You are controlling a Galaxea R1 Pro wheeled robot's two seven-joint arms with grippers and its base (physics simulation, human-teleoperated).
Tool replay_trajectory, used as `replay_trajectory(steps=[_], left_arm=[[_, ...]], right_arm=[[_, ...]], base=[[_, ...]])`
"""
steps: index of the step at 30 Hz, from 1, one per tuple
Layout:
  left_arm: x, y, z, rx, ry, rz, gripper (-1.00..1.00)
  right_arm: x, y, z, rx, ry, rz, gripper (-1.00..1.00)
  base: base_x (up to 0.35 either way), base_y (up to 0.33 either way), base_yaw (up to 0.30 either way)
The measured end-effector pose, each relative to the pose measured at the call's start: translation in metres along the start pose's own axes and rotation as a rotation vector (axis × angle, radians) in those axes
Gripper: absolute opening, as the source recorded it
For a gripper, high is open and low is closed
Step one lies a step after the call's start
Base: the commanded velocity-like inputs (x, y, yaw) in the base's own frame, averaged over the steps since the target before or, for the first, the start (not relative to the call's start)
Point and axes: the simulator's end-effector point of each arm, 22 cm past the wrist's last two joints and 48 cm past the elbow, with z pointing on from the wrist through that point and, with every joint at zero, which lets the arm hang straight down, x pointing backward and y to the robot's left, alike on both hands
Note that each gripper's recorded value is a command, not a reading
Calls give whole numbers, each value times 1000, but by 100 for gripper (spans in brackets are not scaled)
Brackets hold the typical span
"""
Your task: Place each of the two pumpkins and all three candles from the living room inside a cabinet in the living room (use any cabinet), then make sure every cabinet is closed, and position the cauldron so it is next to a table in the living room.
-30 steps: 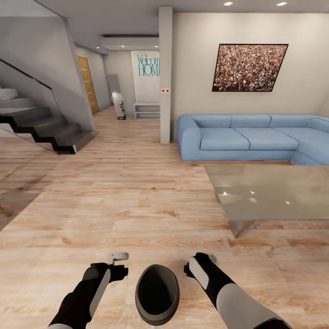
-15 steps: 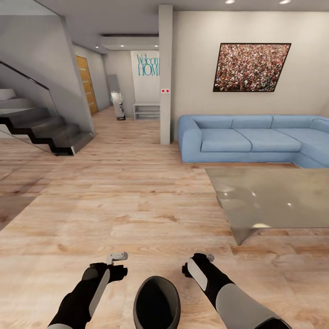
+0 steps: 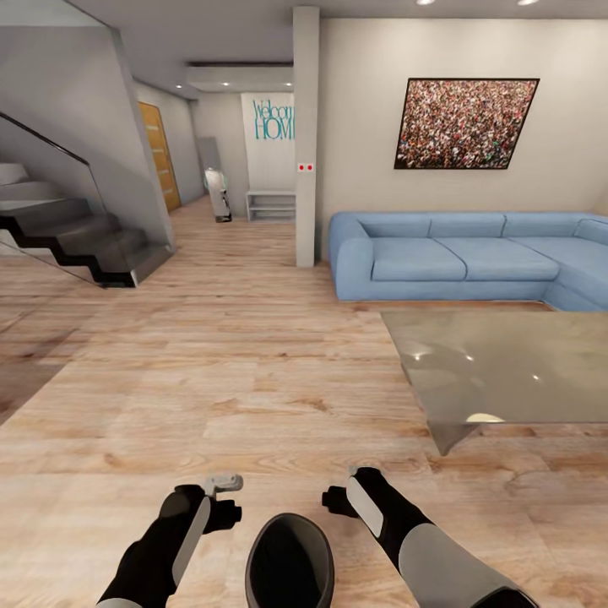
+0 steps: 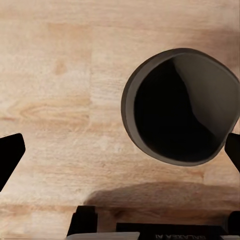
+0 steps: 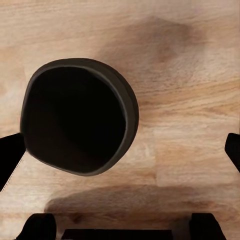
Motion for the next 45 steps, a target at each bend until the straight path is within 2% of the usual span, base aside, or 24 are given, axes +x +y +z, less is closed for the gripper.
replay_trajectory(steps=[7, 31, 35, 39, 45], left_arm=[[7, 2, 11, 0, 12, -1, 100], [25, -2, 52, 8, 11, 1, 100], [27, -3, 59, 11, 9, 1, 100], [30, -3, 66, 12, 4, -3, 100], [34, -1, 77, 10, 1, -5, 100]], right_arm=[[-13, 9, 4, -30, -42, 0, 100], [-8, 8, 40, -39, -69, -2, 100], [-3, 7, 47, -39, -59, -5, 100], [14, 6, 55, -41, 3, -26, 100], [27, 4, 66, -37, 40, -38, 100]], base=[[0, 0, 0], [0, 0, 0], [0, 0, 0], [0, 0, 0], [0, 0, 0]])
